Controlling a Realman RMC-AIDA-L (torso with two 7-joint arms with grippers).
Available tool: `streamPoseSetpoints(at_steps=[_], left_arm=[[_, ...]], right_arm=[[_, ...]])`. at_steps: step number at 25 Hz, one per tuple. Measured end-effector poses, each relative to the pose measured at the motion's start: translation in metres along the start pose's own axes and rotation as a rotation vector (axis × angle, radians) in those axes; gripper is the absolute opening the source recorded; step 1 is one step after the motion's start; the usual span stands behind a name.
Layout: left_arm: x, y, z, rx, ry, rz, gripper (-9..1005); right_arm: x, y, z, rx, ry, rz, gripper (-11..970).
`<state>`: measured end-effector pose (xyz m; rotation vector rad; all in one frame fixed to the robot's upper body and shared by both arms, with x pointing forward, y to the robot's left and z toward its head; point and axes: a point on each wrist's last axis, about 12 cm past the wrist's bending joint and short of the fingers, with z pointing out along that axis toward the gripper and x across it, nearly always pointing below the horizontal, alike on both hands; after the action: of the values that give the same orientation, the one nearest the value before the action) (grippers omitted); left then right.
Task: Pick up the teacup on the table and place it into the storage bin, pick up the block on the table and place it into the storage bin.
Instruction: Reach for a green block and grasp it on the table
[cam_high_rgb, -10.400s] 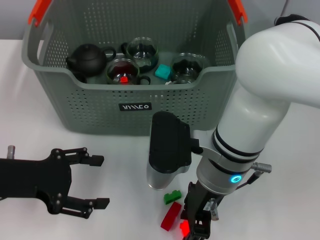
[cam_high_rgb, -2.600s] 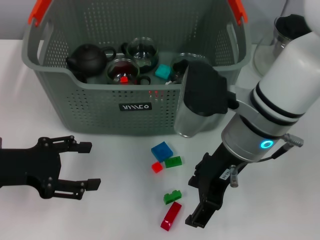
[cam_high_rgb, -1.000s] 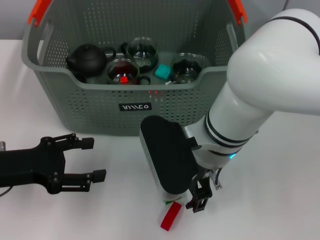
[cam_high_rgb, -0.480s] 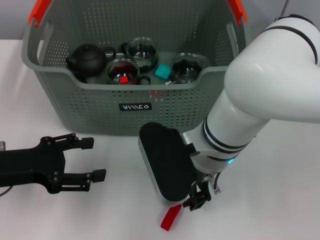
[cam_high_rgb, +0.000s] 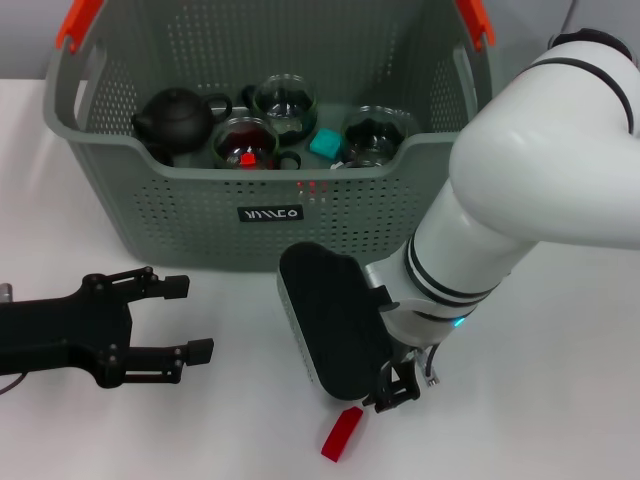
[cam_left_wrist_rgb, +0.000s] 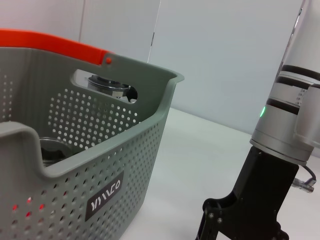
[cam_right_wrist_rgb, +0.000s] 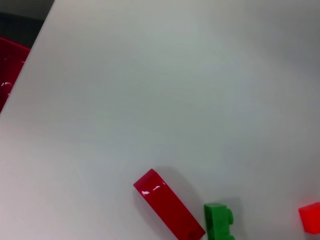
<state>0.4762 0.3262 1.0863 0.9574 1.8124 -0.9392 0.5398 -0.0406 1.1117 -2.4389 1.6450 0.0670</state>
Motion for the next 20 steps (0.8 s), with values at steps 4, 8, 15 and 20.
streamPoseSetpoints(at_steps=[4, 8, 15, 20], left_arm=[[0.0001, 0.0001, 0.0000, -0.001, 0.000, 0.000, 886], [0.0001, 0.0000, 0.0001, 0.000, 0.000, 0.000, 886], [0.0001, 0.0003, 0.0001, -0.003, 0.001, 0.000, 885], [0.0002, 0.0005, 0.0001, -0.004, 0.001, 0.000, 885]], right_arm=[[-0.0011, 0.0002, 0.0015, 0.007, -0.004, -0.005, 514], [-0.0033, 0.0013, 0.0023, 0.002, -0.019, -0.001, 520], [-0.0043, 0.0015, 0.0026, 0.002, -0.022, -0.003, 501], [-0.0048, 0.0015, 0.0028, 0.004, -0.025, -0.002, 487]])
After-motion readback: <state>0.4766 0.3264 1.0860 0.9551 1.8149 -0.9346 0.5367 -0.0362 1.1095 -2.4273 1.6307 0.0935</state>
